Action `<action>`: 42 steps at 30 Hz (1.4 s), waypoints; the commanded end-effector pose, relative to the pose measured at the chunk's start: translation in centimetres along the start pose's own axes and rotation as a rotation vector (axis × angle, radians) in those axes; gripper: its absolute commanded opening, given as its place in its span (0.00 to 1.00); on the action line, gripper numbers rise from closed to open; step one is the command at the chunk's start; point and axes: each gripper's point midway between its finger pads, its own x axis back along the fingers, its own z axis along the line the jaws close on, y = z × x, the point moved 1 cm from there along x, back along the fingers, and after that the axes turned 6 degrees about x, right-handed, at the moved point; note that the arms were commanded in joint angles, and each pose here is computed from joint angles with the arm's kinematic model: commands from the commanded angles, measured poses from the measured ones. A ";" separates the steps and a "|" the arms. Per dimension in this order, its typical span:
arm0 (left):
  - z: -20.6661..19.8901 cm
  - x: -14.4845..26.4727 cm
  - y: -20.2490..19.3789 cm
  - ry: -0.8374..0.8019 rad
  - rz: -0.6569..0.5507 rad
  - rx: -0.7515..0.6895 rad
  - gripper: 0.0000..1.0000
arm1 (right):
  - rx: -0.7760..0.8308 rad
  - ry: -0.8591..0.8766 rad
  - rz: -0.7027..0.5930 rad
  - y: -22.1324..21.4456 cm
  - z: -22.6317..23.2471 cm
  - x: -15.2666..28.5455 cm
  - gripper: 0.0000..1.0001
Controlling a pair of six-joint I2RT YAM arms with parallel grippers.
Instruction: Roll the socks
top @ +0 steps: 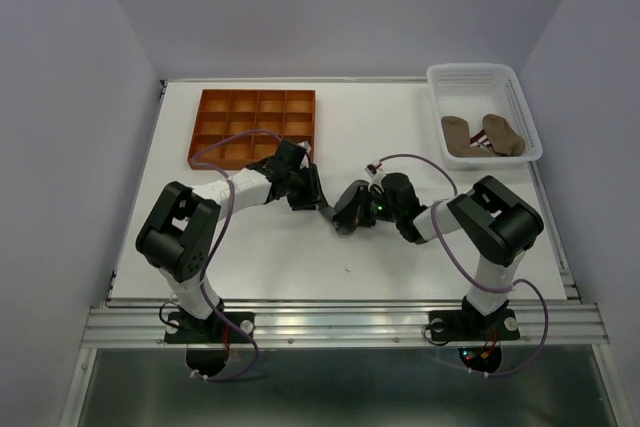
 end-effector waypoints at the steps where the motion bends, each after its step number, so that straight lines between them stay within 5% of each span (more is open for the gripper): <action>1: -1.0 -0.5 -0.3 -0.045 0.011 -0.038 0.49 | 0.015 0.058 -0.033 0.9 0.8 0.0 0.02; 11: 0.1 -2.9 -1.2 0.015 0.048 -0.030 0.35 | 0.028 0.087 -0.032 0.7 0.9 -0.2 0.03; 12: 0.0 -3.0 -1.3 0.015 0.053 -0.030 0.21 | 0.033 0.088 -0.033 0.7 0.9 -0.2 0.05; 16: -0.1 -3.1 -1.1 0.017 0.047 -0.025 0.00 | 0.062 0.110 -0.020 0.6 1.2 -0.2 0.15; 22: 0.8 -3.1 -0.1 0.094 0.001 -0.009 0.00 | 0.123 0.057 -0.008 0.6 0.8 0.4 0.41; 31: 1.3 -2.9 -0.1 0.132 0.011 0.001 0.00 | 0.290 -0.164 0.012 1.7 -1.4 2.6 0.41; 37: 0.4 -2.4 0.1 0.106 0.005 -0.018 0.00 | 0.455 -0.082 0.010 3.3 2.3 2.7 0.43; 42: -0.2 -1.8 0.0 0.103 0.003 -0.042 0.00 | 0.676 -0.175 -0.007 3.4 4.1 1.1 0.44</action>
